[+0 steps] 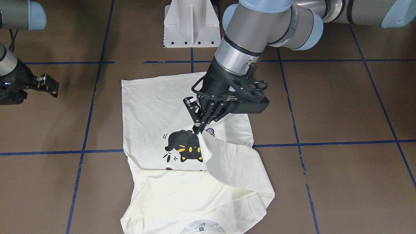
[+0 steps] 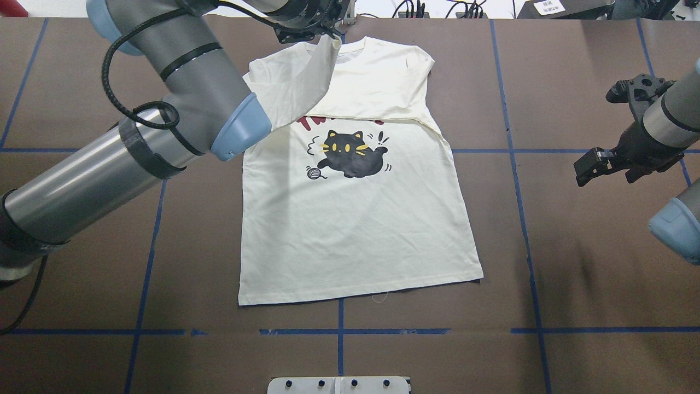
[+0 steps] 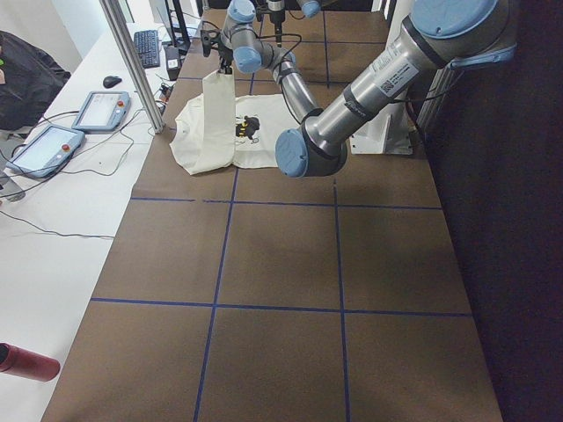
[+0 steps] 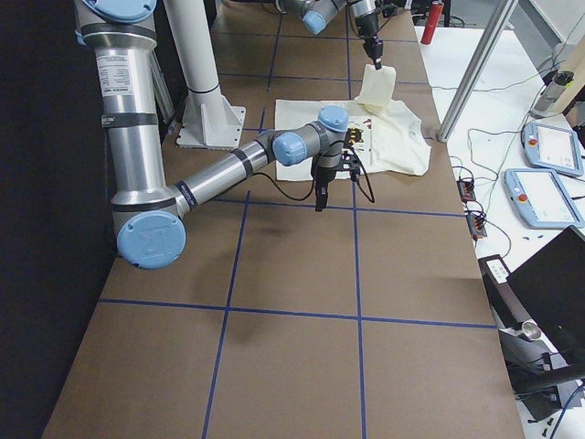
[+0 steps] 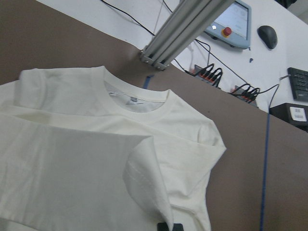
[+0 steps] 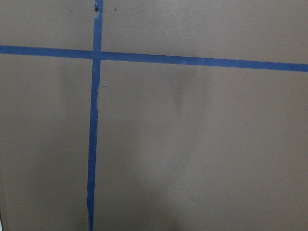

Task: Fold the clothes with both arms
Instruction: 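Carry the sleeve with the left gripper across toward the collar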

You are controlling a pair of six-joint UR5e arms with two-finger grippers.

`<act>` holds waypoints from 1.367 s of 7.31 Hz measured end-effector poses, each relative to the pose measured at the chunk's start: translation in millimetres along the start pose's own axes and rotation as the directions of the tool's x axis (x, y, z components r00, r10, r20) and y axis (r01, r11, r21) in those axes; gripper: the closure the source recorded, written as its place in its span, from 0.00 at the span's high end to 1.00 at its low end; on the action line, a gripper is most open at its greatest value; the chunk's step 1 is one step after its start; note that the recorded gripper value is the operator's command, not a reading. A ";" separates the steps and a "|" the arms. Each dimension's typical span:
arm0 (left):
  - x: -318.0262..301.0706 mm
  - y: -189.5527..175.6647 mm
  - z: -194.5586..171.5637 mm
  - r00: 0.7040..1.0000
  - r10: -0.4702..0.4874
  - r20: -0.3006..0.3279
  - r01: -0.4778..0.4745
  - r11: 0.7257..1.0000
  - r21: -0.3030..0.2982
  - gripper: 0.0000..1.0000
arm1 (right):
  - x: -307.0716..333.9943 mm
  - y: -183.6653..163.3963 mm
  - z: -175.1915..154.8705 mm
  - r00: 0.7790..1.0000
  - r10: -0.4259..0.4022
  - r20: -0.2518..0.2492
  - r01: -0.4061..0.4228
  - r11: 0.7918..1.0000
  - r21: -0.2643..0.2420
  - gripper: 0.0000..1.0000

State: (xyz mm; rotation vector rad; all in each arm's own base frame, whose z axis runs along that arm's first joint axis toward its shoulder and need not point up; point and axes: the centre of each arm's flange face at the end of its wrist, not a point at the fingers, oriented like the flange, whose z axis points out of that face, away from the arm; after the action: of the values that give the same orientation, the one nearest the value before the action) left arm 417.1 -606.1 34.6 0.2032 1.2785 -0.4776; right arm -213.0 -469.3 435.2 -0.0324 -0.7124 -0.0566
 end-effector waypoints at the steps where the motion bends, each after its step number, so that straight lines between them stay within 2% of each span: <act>1: 12.2 2.8 24.7 1.000 -0.026 -0.005 0.026 1.000 -0.018 0.00 | -0.6 -0.5 -0.2 1.000 0.001 0.001 -0.001 1.000 0.000 1.00; 3: 22.2 24.2 84.7 0.999 -0.047 0.011 0.048 0.998 -0.027 0.00 | -3.7 -2.1 -2.2 1.000 0.007 0.004 -0.007 1.000 0.005 1.00; 4: 29.1 41.4 123.1 0.998 -0.052 0.018 0.052 0.999 -0.010 0.00 | -4.9 -2.8 -2.8 1.000 0.008 0.005 -0.008 1.000 0.006 1.00; 5: 29.8 65.5 165.1 0.999 -0.051 0.017 0.050 0.998 0.037 0.89 | -6.4 -3.1 -3.9 1.000 0.009 0.008 -0.009 1.000 0.008 1.00; 6: 28.2 88.2 198.7 0.999 -0.051 0.006 0.051 0.995 0.090 1.00 | -8.5 -3.3 -5.0 1.000 0.009 0.011 -0.009 1.000 0.009 1.00; 7: 29.9 100.8 214.6 0.999 -0.048 -0.012 0.049 0.992 0.119 1.00 | -11.8 -4.7 -6.4 1.000 0.011 0.014 -0.011 1.000 0.012 1.00; 10: 43.5 111.6 210.1 0.998 0.011 -0.061 -0.003 0.993 0.122 1.00 | -24.8 -10.3 -12.5 0.999 0.017 0.029 -0.018 1.000 0.023 1.00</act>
State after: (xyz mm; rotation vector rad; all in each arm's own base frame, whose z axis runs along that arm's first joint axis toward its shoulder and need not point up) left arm 658.9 -602.3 40.6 0.3268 1.3089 -0.5474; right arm -224.1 -479.1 409.6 -0.0175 -0.7419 -0.0315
